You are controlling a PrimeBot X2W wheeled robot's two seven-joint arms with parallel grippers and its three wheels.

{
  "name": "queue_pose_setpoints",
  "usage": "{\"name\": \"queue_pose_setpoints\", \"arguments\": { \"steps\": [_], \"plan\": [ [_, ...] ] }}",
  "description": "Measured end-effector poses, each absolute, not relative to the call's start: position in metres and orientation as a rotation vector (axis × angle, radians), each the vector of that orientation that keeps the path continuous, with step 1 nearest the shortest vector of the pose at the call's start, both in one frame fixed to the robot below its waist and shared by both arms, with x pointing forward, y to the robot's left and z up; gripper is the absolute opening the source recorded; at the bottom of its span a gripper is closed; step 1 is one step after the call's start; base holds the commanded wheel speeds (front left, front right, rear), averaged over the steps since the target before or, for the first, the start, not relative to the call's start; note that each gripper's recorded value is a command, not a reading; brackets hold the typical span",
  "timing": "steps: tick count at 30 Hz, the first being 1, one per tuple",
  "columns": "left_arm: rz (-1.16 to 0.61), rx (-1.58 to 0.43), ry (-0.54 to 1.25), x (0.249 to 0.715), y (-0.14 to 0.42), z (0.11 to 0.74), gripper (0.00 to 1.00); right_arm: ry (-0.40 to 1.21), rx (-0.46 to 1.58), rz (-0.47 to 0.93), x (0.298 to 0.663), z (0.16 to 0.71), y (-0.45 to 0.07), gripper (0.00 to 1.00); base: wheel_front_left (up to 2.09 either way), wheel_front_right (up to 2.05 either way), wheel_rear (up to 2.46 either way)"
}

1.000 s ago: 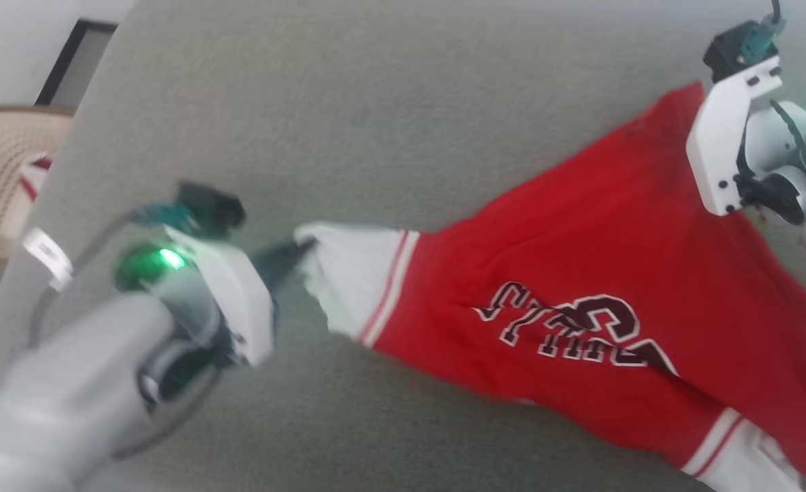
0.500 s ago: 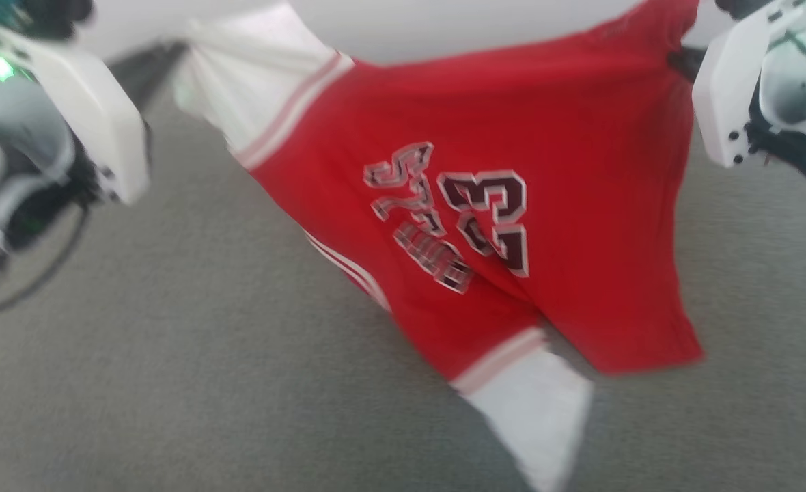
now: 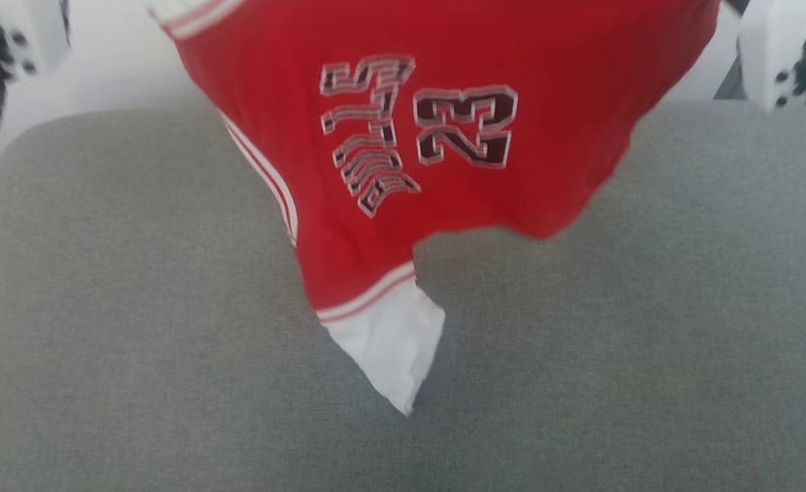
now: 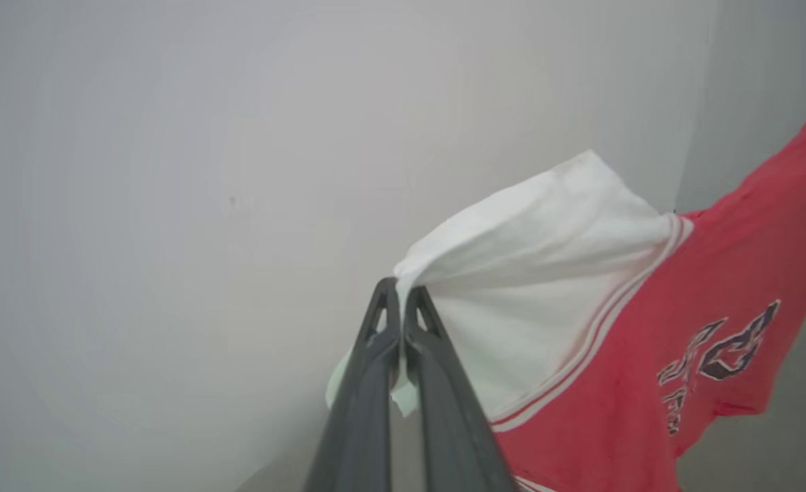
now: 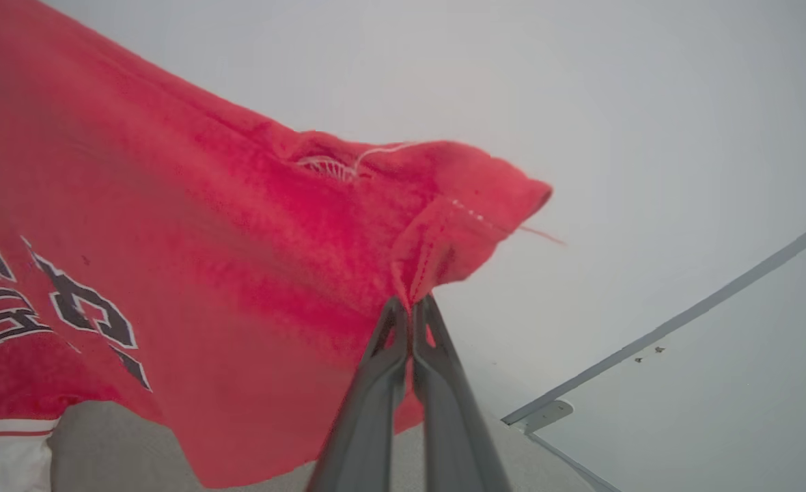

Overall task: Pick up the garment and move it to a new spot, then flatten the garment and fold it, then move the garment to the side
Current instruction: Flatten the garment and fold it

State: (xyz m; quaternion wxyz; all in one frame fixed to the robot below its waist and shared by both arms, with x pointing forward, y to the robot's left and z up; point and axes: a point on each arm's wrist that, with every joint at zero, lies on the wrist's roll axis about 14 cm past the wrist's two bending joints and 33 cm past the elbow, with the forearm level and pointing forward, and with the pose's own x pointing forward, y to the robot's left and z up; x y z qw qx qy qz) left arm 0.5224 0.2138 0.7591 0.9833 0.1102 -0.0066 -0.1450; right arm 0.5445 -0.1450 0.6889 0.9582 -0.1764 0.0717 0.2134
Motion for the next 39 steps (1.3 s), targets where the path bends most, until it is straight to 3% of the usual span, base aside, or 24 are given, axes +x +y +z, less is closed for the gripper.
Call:
{"name": "queue_pose_setpoints", "arguments": {
  "steps": [9, 15, 21, 25, 30, 39],
  "plan": [
    [-0.234, 0.287, -0.204, 0.577, 0.21, 0.795, 0.0, -0.013, -0.325, 0.343, 0.595, 0.709, -0.152, 0.0, 0.0, 0.0, 0.0],
    [-0.206, 0.332, -0.419, 0.615, 0.199, 0.831, 0.0, -0.208, -0.307, 0.239, 0.641, 0.729, -0.166, 0.0, 0.0, 0.0, 0.0],
    [-0.196, 0.336, -0.534, 0.648, 0.193, 0.829, 0.0, -0.287, -0.328, 0.185, 0.679, 0.705, -0.17, 0.0, 0.0, 0.0, 0.0],
    [-0.232, 0.346, -0.464, 0.661, 0.193, 0.791, 0.0, -0.187, -0.356, 0.21, 0.691, 0.655, -0.157, 0.0, 0.0, 0.0, 0.0],
    [-0.279, 0.363, -0.287, 0.653, 0.198, 0.721, 0.0, -0.055, -0.377, 0.25, 0.677, 0.596, -0.15, 0.0, 0.0, 0.0, 0.0],
    [-0.427, 0.207, 0.194, 0.568, 0.2, 0.579, 0.0, 0.094, -0.32, 0.336, 0.616, 0.525, -0.138, 0.0, 0.0, 0.0, 0.0]
  ]
}}
